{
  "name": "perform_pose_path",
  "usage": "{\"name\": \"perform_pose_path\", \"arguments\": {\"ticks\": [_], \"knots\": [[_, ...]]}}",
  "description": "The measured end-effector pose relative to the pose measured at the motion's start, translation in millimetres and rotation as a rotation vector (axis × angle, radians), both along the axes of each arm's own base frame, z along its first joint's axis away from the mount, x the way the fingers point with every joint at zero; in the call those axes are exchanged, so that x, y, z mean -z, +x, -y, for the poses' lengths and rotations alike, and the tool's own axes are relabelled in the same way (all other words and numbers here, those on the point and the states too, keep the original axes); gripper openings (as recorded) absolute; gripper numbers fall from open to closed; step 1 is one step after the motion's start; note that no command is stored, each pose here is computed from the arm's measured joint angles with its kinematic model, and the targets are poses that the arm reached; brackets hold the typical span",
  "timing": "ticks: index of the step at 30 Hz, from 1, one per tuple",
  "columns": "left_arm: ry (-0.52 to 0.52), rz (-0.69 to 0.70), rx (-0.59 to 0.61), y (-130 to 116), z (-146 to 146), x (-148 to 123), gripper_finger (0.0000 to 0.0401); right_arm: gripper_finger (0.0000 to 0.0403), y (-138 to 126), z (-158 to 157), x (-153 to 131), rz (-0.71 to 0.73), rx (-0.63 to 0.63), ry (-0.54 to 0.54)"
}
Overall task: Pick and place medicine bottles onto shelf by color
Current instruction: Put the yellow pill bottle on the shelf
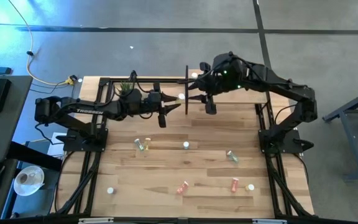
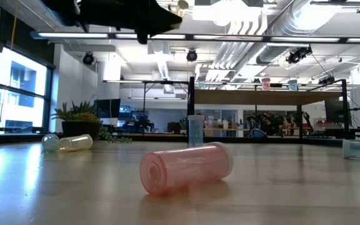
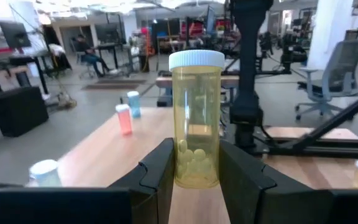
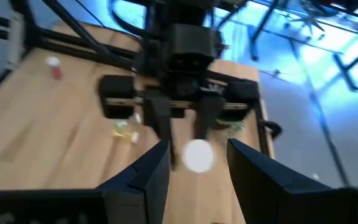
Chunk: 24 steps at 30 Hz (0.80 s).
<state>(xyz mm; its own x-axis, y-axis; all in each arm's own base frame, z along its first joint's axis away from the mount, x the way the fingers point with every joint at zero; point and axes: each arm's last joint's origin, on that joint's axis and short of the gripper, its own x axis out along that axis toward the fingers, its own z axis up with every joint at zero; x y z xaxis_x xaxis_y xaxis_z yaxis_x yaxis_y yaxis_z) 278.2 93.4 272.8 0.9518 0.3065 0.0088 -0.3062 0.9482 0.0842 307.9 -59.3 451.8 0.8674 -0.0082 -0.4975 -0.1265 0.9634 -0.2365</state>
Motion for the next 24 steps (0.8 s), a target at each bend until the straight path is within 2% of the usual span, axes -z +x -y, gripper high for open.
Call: {"name": "perform_pose_path", "arguments": {"ticks": [5,16,24], "knots": [[0.017,0.010,-0.002,1.5,-1.1,0.1,0.0099,0.0149,3.3,2.1,-0.1,0.025,-0.048,0.042],[0.020,0.011,0.028,3.3,5.2,-0.3,0.0099,0.0149,19.4,2.6,11.6,0.005,-0.052,0.040],[0.021,0.019,0.036,4.0,7.4,-1.1,0.0099,0.0149,27.0,4.2,19.7,-0.026,-0.031,0.079]]}}
